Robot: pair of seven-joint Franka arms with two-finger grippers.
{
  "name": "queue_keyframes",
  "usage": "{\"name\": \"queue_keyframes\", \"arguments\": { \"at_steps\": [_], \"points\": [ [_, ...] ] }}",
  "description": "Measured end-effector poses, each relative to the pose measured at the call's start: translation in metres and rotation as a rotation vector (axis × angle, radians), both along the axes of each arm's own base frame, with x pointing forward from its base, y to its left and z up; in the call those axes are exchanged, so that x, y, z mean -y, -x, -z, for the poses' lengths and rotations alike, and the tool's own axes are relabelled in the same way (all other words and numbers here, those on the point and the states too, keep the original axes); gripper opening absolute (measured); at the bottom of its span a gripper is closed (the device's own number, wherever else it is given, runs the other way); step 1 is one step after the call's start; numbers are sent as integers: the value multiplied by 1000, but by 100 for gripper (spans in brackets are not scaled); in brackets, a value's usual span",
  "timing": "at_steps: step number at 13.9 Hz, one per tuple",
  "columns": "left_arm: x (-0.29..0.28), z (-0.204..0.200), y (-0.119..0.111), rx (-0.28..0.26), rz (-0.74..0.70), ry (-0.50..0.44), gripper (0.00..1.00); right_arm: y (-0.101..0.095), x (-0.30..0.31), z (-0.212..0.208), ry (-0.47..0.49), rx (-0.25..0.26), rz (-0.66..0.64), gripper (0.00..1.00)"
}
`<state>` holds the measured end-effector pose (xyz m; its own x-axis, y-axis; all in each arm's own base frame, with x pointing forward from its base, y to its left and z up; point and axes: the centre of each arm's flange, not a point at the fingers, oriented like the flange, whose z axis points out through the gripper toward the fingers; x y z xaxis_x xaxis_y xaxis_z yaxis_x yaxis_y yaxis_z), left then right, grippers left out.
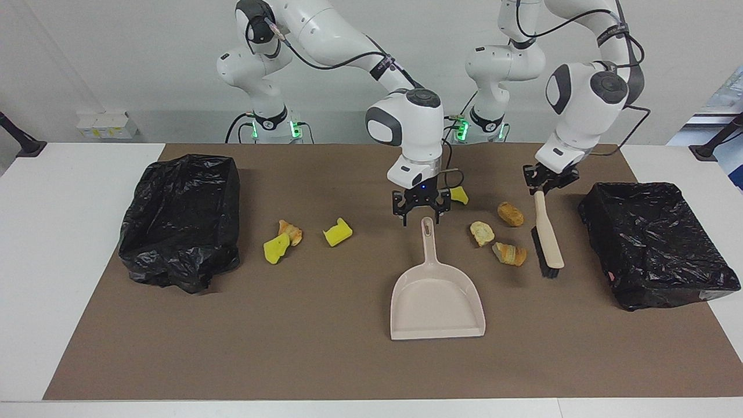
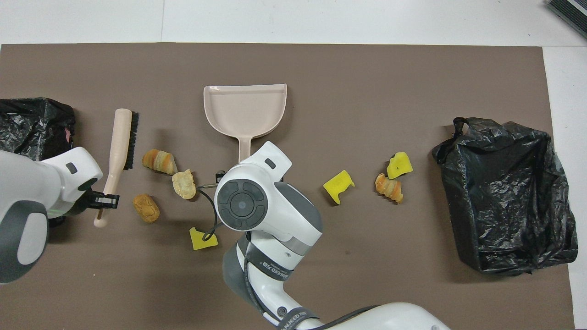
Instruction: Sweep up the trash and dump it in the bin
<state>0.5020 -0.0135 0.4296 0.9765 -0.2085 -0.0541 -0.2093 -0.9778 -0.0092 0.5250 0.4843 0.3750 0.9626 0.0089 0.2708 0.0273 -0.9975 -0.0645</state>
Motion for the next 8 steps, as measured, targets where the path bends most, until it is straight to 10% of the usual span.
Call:
{"name": "queue_keyframes", "arguments": {
  "at_steps": [8],
  "points": [
    [-45,43,5,-132,148,26,27,-9,-14,19,40,35,-38,55]
  ]
}}
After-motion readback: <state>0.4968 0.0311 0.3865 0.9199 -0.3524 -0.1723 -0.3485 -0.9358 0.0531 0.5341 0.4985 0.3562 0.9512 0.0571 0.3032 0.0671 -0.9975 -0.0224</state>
